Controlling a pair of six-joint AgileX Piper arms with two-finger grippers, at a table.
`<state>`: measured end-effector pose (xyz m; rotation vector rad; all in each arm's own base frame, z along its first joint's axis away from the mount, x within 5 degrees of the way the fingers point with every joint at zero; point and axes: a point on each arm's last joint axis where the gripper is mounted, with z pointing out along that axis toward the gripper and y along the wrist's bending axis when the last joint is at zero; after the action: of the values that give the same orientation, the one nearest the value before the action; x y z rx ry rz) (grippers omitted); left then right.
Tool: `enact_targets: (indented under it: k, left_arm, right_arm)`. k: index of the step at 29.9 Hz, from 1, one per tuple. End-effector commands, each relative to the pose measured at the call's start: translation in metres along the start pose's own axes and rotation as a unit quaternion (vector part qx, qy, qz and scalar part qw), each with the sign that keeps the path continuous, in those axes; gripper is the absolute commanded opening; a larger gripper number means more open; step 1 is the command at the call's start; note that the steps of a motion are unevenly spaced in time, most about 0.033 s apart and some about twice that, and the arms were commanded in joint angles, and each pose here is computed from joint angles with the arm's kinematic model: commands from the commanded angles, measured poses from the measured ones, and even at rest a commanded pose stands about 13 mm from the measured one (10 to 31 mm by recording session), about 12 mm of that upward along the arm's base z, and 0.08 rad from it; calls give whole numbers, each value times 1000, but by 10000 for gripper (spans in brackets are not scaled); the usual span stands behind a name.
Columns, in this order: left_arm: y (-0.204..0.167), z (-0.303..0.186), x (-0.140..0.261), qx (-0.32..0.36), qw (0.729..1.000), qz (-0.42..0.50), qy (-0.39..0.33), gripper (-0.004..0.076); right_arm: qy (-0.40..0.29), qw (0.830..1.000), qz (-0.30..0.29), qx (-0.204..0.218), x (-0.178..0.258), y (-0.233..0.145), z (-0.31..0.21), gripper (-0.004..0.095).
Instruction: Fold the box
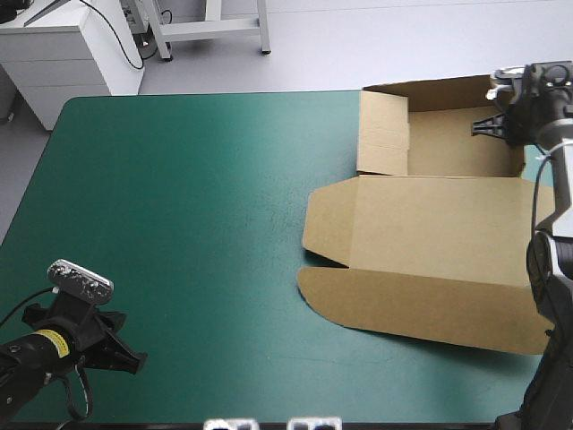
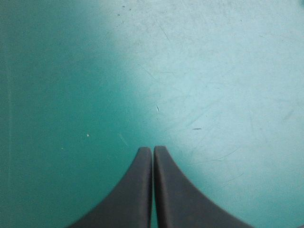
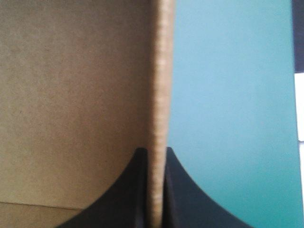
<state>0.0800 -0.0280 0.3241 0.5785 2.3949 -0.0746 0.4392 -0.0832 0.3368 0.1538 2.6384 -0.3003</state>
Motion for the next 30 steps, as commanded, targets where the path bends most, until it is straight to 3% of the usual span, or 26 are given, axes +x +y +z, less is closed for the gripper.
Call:
enact_targets:
  k: [1,9,12,15,19,20,30]
  left_arm:
    - [1,-5,-10,-3,999,-3,-39,-8]
    - [1,-5,-10,-3,999,0,-39,-8]
    - [1,-5,-10,-3,999,0,-39,-8]
    - [1,-5,-10,-3,999,0,-39,-8]
    - [1,-5,-11,-5,999,1,-47,-8]
    - [1,-5,-11,-5,999,1,-47,-8]
    - [1,-5,-12,-5,999,3,-50,-8]
  right_arm:
    - [-58,997,38,32,-3,-45,-35,-20]
    - [-55,992,113,33,5,-85,-22,-2]
    - [-54,992,111,24,6,-88,-20,113]
    - [-51,994,97,24,7,-88,-20,387]
    - [-52,994,98,25,6,-88,-20,890]
    - [-50,993,99,26,7,-88,-20,945]
    - [-60,994,91,11,11,-86,-55,891]
